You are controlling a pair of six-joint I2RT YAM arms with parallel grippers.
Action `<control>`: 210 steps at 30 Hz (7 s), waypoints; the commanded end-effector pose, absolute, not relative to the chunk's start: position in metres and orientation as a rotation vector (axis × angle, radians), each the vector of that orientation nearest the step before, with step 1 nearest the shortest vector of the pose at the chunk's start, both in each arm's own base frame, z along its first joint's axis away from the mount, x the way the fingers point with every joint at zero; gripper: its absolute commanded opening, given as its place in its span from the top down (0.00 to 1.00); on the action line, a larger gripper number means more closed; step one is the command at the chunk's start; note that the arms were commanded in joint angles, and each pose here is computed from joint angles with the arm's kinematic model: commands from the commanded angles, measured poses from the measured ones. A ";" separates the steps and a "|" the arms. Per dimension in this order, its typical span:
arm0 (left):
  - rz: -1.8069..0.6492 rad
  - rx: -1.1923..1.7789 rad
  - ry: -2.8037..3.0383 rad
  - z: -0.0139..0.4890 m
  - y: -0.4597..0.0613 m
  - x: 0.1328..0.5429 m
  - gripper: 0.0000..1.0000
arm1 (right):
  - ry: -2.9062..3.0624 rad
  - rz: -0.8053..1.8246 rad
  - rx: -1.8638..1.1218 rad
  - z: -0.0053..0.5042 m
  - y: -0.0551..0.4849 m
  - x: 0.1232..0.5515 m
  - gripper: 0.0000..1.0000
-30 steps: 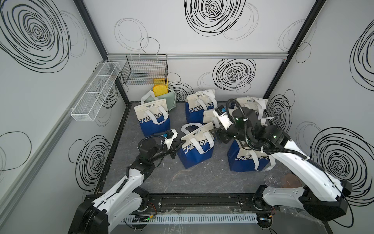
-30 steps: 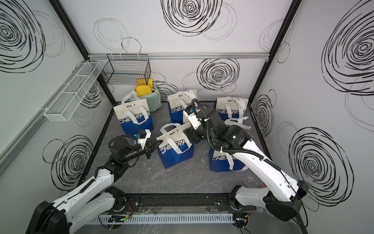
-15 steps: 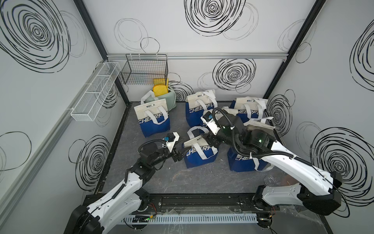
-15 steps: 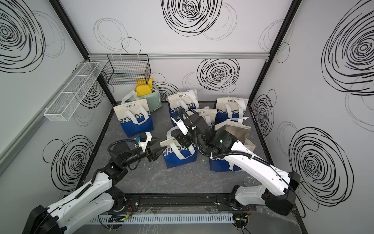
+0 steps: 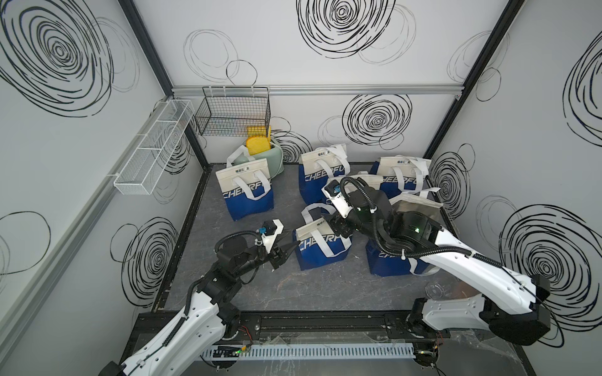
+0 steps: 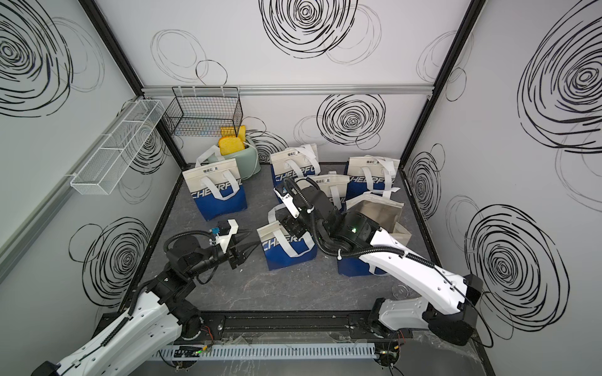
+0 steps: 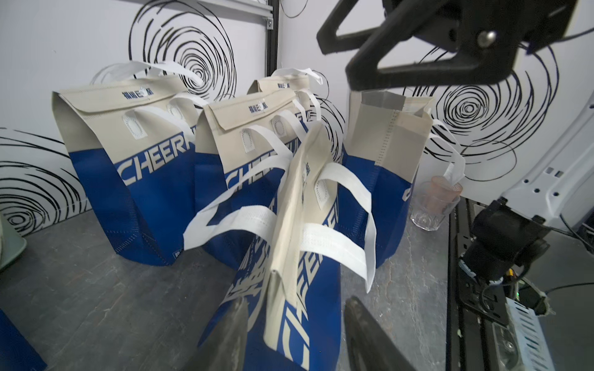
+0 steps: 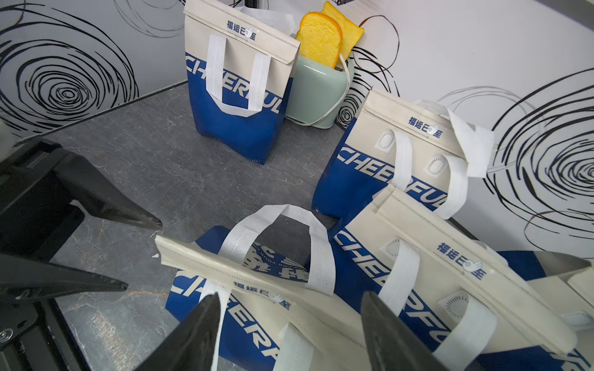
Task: Open the takeout bag
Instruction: Move the takeout bag to the center of the board, then open the takeout bag at the center of the board.
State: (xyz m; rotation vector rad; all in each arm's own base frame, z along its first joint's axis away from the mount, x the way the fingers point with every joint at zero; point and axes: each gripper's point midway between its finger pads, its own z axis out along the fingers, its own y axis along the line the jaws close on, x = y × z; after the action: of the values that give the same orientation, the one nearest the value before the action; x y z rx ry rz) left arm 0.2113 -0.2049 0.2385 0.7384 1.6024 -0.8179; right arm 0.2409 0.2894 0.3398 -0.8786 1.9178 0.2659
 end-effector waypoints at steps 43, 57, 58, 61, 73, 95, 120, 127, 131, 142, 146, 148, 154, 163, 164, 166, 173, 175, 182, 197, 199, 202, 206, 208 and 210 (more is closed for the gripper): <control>-0.978 0.693 1.617 0.216 -0.235 0.227 0.46 | 1.902 0.235 -0.841 0.347 0.283 0.239 0.28; -0.980 0.711 1.536 0.233 -0.244 0.225 0.66 | 1.911 0.244 -0.870 0.335 0.295 0.233 0.28; -0.977 0.710 1.530 0.234 -0.245 0.225 0.68 | 1.912 0.248 -0.871 0.333 0.296 0.232 0.28; -0.962 0.696 1.524 0.236 -0.247 0.228 0.73 | 1.917 0.251 -0.876 0.324 0.298 0.226 0.28; -0.963 0.715 1.496 0.244 -0.266 0.230 1.00 | 1.881 0.189 -0.823 0.298 0.287 0.205 0.29; -0.985 0.744 1.461 0.258 -0.272 0.216 1.00 | 1.739 -0.176 -0.726 0.291 0.295 0.198 0.19; -0.999 0.770 1.452 0.262 -0.275 0.202 1.00 | 1.679 -0.258 -0.665 0.307 0.298 0.212 0.30; -0.971 0.779 1.485 0.256 -0.271 0.201 1.00 | 1.705 -0.278 -0.615 0.316 0.285 0.223 1.00; -0.925 0.797 1.536 0.245 -0.270 0.205 1.00 | 1.738 -0.213 -0.632 0.330 0.282 0.226 1.00; -0.868 0.839 1.666 0.207 -0.269 0.209 1.00 | 1.824 -0.042 -0.645 0.369 0.276 0.239 1.00; -0.839 0.858 1.726 0.190 -0.266 0.209 1.00 | 1.842 -0.040 -0.674 0.380 0.270 0.249 1.00; -0.821 0.875 1.759 0.180 -0.265 0.209 1.00 | 1.843 -0.066 -0.679 0.384 0.265 0.255 1.00; -0.775 0.902 1.832 0.157 -0.258 0.208 1.00 | 1.840 -0.097 -0.716 0.386 0.261 0.270 1.00; -0.780 0.828 1.771 0.180 -0.252 0.212 1.00 | 1.903 0.054 -0.785 0.356 0.281 0.256 0.68; -0.788 0.816 1.761 0.185 -0.252 0.213 1.00 | 1.906 0.084 -0.790 0.351 0.281 0.251 0.62; -0.801 0.799 1.755 0.192 -0.252 0.214 1.00 | 1.910 0.120 -0.781 0.343 0.280 0.244 0.51; -0.828 0.788 1.752 0.206 -0.253 0.214 1.00 | 1.923 0.217 -0.781 0.319 0.274 0.227 0.48; -0.830 0.787 1.749 0.209 -0.253 0.215 1.00 | 1.897 0.240 -0.800 0.317 0.273 0.222 0.45; -0.836 0.788 1.738 0.218 -0.251 0.217 1.00 | 1.857 0.219 -0.912 0.291 0.279 0.210 0.31; -0.835 0.793 1.723 0.224 -0.245 0.214 1.00 | 1.811 0.057 -0.910 0.291 0.301 0.228 0.28; -0.837 0.796 1.722 0.225 -0.245 0.213 1.00 | 1.809 0.040 -0.900 0.292 0.301 0.231 0.28; -0.838 0.804 1.725 0.224 -0.245 0.211 1.00 | 1.806 -0.005 -0.871 0.295 0.297 0.236 0.29; -0.843 0.810 1.721 0.225 -0.244 0.209 1.00 | 1.802 -0.030 -0.853 0.297 0.297 0.240 0.30; -0.843 0.812 1.723 0.224 -0.244 0.208 1.00 | 1.805 -0.043 -0.850 0.296 0.297 0.241 0.30; -0.842 0.812 1.725 0.224 -0.244 0.208 1.00 | 1.808 -0.047 -0.850 0.295 0.298 0.242 0.31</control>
State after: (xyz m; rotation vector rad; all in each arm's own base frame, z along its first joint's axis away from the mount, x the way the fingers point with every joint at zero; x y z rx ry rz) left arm 0.2095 -0.2423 0.2091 0.7956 1.7712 -0.8330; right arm 0.2367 0.2958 0.2806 -0.8950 1.8338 -0.0317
